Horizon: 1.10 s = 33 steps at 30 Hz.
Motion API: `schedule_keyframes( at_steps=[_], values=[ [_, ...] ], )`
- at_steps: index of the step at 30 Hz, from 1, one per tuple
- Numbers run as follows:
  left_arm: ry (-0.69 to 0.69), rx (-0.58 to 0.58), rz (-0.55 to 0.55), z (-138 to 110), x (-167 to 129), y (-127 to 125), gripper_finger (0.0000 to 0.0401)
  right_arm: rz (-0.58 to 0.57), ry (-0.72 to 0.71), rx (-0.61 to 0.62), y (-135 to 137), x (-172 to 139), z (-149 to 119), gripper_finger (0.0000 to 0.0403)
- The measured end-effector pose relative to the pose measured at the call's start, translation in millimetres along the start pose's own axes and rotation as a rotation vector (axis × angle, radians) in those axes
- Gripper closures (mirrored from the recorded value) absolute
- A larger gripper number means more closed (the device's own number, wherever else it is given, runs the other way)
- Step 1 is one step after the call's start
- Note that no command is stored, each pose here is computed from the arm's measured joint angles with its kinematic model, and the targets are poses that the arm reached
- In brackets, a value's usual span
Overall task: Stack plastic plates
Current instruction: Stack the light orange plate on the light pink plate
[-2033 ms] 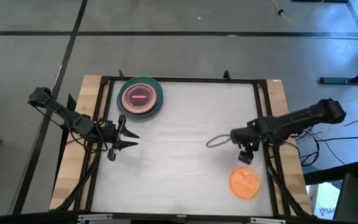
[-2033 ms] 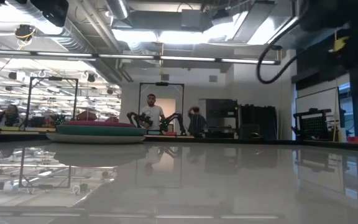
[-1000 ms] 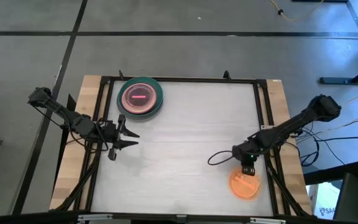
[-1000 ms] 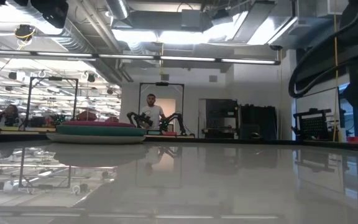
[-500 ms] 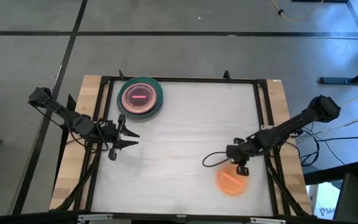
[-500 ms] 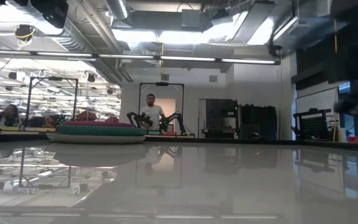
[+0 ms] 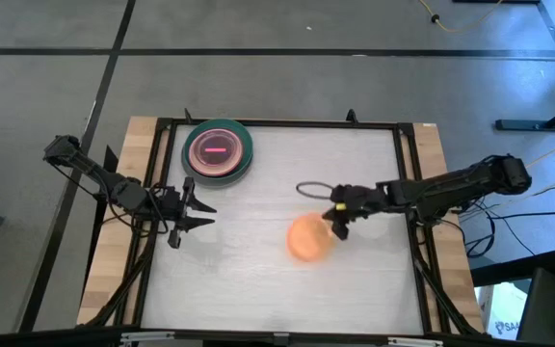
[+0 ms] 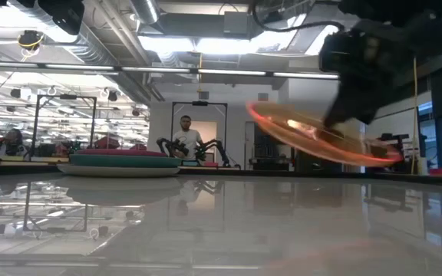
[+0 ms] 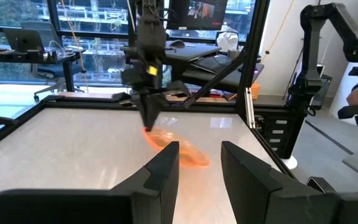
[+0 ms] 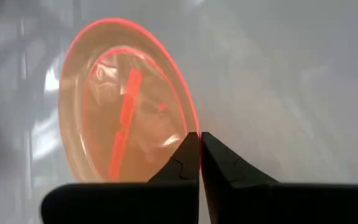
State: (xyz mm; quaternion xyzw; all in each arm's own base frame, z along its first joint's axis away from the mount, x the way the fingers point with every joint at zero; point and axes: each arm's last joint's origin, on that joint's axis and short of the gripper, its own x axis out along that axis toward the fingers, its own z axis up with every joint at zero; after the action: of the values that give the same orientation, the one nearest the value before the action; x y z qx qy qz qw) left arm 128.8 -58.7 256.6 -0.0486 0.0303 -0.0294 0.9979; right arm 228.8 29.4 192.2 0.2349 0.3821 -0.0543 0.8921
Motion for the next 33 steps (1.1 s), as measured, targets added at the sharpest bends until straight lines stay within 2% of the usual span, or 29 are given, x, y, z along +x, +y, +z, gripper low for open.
schedule_keyframes(
  at_steps=[8,16,22,27,33],
  values=[
    [0.0,0.0,0.0,0.0,0.0,0.0,0.0289,-0.044,-0.264,0.079,-15.0,6.8,31.6,0.0402],
    [-0.005,0.005,0.007,0.4,0.0,0.2,0.0289,-0.009,-0.475,0.152,-47.2,39.0,63.5,0.0402],
    [-0.009,0.004,0.024,0.8,0.0,0.6,0.0289,-0.048,-0.529,0.156,-67.4,64.4,101.3,0.0402],
    [-0.01,0.005,0.034,0.8,0.0,0.9,0.0289,-0.067,-0.587,0.105,-70.0,80.3,147.0,0.0402],
    [-0.011,0.004,0.034,1.1,0.0,0.9,0.0289,-0.084,-0.632,0.111,-76.4,98.6,191.1,0.0402]
  ],
)
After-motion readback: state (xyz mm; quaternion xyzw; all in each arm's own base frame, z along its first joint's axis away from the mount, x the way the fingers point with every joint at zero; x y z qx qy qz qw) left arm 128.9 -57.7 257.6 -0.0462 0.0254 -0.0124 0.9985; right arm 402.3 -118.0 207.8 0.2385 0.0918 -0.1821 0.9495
